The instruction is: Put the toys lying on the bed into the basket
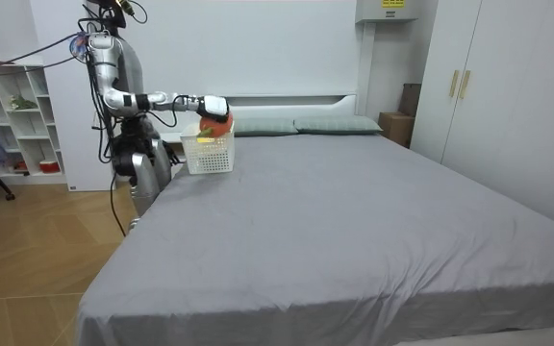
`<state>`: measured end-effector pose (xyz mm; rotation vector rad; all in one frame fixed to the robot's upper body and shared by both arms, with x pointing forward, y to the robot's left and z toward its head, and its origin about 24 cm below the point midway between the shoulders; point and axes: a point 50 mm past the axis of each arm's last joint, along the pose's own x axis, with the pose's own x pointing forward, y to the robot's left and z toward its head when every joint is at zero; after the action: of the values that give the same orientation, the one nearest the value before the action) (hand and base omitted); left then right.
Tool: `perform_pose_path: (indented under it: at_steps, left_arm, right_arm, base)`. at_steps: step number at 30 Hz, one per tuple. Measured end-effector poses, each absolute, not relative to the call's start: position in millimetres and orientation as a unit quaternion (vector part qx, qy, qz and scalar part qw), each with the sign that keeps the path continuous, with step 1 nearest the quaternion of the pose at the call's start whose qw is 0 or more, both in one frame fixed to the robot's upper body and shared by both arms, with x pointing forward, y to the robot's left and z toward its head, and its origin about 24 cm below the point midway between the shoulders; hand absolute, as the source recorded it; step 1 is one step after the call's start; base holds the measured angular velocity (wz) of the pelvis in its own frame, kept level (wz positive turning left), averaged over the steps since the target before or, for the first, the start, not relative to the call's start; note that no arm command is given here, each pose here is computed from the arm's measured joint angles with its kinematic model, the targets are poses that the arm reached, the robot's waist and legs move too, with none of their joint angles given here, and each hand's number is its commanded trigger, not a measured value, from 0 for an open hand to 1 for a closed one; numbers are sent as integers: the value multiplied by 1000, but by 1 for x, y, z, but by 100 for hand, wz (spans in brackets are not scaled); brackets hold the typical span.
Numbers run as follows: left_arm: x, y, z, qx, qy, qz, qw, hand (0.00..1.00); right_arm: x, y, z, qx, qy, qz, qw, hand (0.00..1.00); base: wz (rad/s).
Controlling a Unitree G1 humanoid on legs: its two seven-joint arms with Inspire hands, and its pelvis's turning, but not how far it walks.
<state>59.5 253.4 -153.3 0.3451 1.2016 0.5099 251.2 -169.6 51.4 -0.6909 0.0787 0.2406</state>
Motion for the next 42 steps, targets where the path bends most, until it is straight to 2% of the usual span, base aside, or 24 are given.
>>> perform_pose_path:
  at_steps: [11,22,37,42]
  left_arm:
    - [59,247,-155,163,559,225,781,0]
    - [59,244,-158,153,567,225,778,0]
    - [72,253,-154,167,560,214,783,0]
    - [86,247,-153,179,547,188,796,0]
  right_arm:
    - [262,-159,82,-375,-28,105,921,100]
    - [267,-150,88,-362,-45,108,925,100]
    - [267,-111,91,-366,-75,178,910,100]
    - [271,-86,101,-381,-97,216,894,100]
  base:
    - [0]
    - [3]
    - [1]
    - [0]
